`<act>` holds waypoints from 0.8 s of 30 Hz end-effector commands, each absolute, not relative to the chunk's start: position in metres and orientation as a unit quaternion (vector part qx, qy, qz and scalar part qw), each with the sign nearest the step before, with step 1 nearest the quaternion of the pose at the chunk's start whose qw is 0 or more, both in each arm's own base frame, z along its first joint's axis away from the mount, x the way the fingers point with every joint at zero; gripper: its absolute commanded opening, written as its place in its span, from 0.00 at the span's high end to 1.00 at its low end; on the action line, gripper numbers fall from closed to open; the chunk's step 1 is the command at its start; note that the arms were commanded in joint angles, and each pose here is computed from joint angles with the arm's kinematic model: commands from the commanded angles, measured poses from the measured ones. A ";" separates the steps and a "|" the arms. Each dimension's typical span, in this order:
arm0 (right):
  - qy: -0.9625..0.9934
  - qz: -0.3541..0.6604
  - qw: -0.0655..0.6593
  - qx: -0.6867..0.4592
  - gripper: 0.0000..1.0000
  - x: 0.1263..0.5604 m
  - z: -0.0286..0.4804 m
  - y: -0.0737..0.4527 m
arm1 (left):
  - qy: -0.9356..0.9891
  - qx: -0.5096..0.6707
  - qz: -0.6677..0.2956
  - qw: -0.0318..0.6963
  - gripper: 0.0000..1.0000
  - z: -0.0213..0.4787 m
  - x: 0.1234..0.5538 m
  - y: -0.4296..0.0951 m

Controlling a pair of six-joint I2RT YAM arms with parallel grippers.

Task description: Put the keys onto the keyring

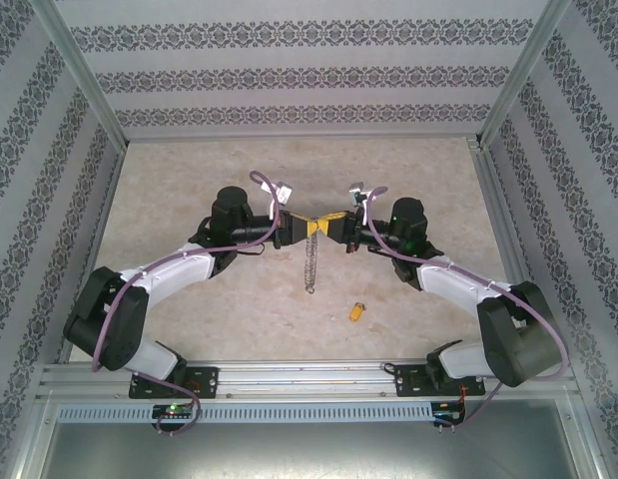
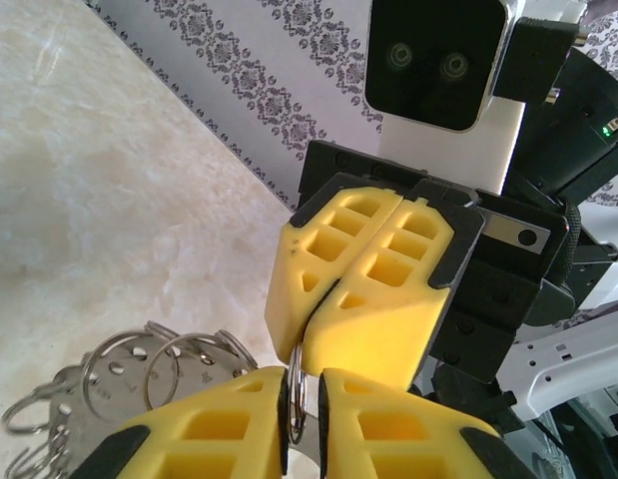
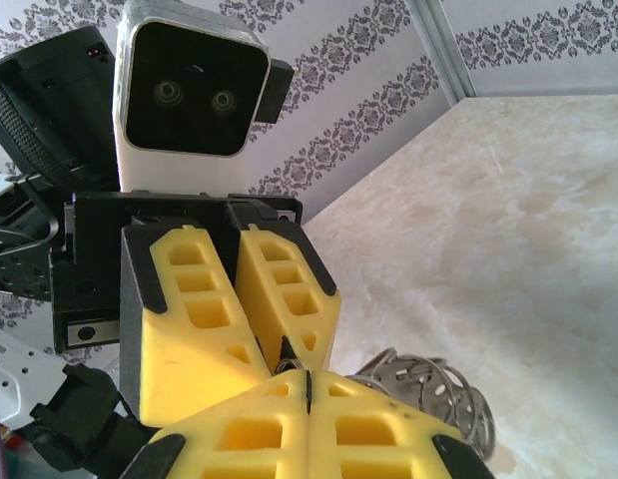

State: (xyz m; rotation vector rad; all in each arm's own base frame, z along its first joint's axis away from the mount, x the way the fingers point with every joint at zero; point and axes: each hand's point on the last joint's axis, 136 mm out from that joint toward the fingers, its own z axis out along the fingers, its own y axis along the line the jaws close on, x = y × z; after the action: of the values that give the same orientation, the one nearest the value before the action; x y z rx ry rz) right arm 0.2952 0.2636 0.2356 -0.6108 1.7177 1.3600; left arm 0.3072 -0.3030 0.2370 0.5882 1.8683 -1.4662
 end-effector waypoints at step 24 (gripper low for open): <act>0.697 0.531 0.444 -0.186 0.61 0.307 0.235 0.233 | 0.714 0.298 -0.510 0.376 1.00 0.243 0.302 -0.297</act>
State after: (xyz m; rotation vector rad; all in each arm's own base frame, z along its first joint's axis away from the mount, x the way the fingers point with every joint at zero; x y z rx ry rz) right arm 0.3083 0.2396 0.2255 -0.4841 1.7608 1.3343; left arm 0.3036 -0.3001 0.2200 0.6534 1.9091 -1.3936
